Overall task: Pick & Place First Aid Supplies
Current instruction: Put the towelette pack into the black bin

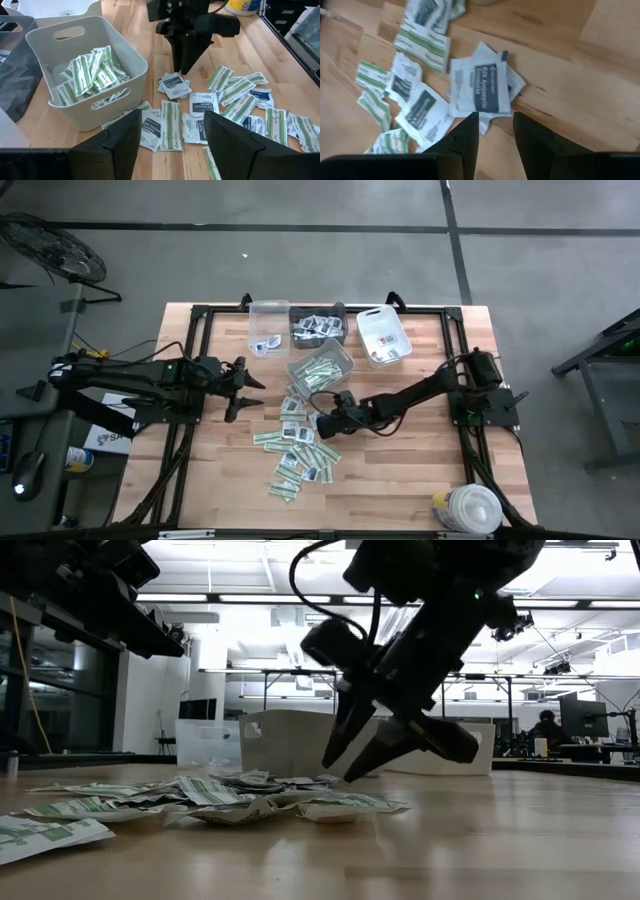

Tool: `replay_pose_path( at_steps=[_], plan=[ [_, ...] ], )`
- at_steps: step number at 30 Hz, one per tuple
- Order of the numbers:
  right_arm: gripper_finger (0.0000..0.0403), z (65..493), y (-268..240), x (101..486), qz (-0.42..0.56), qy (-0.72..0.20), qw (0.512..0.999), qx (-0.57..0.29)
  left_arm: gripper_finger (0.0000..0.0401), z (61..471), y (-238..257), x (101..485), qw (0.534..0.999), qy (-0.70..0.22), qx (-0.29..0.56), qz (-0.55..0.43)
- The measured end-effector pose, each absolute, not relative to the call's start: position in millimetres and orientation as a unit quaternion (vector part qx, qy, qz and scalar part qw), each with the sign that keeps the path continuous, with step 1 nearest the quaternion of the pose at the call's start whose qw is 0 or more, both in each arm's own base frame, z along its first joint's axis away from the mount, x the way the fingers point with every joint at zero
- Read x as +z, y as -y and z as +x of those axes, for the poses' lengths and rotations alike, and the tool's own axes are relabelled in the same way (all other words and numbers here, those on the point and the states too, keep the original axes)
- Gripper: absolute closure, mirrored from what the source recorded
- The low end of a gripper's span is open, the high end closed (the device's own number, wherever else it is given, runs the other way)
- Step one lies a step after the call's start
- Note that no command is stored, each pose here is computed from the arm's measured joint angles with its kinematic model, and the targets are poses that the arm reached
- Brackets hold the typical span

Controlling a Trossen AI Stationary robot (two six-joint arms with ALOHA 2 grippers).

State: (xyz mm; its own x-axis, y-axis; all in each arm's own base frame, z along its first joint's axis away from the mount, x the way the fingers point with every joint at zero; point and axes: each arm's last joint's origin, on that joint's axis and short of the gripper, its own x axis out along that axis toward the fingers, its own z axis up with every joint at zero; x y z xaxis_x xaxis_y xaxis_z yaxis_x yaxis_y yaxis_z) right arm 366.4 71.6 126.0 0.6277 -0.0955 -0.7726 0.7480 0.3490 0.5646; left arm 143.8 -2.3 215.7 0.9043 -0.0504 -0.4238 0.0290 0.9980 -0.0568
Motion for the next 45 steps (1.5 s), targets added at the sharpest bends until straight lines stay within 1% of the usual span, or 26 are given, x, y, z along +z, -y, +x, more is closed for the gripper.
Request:
replay_pose_path(
  at_steps=[4, 19, 31, 39, 42, 45],
  plan=[
    [0.0288, 370, -73, 118, 0.507, -0.328, 0.749, -0.272, 0.0186, 144, 2, 216, 0.975, -0.218, -0.021, -0.025],
    [0.0289, 374, -65, 118, 0.522, -0.302, 0.746, -0.283, 0.0186, 144, 2, 216, 0.975, -0.218, -0.024, -0.026],
    [0.0289, 382, -66, 126, 0.531, -0.264, 0.767, -0.246, 0.0186, 144, 3, 216, 0.975, -0.218, -0.025, -0.026],
    [0.0289, 383, -63, 126, 0.528, -0.263, 0.769, -0.247, 0.0186, 144, 3, 216, 0.975, -0.218, -0.026, -0.026],
    [0.0295, 383, -61, 126, 0.527, -0.262, 0.769, -0.249, 0.0186, 144, 3, 216, 0.975, -0.218, -0.025, -0.025],
    [0.0314, 384, -58, 126, 0.529, -0.263, 0.768, -0.248, 0.0186, 144, 3, 216, 0.975, -0.218, -0.028, -0.026]
  ],
)
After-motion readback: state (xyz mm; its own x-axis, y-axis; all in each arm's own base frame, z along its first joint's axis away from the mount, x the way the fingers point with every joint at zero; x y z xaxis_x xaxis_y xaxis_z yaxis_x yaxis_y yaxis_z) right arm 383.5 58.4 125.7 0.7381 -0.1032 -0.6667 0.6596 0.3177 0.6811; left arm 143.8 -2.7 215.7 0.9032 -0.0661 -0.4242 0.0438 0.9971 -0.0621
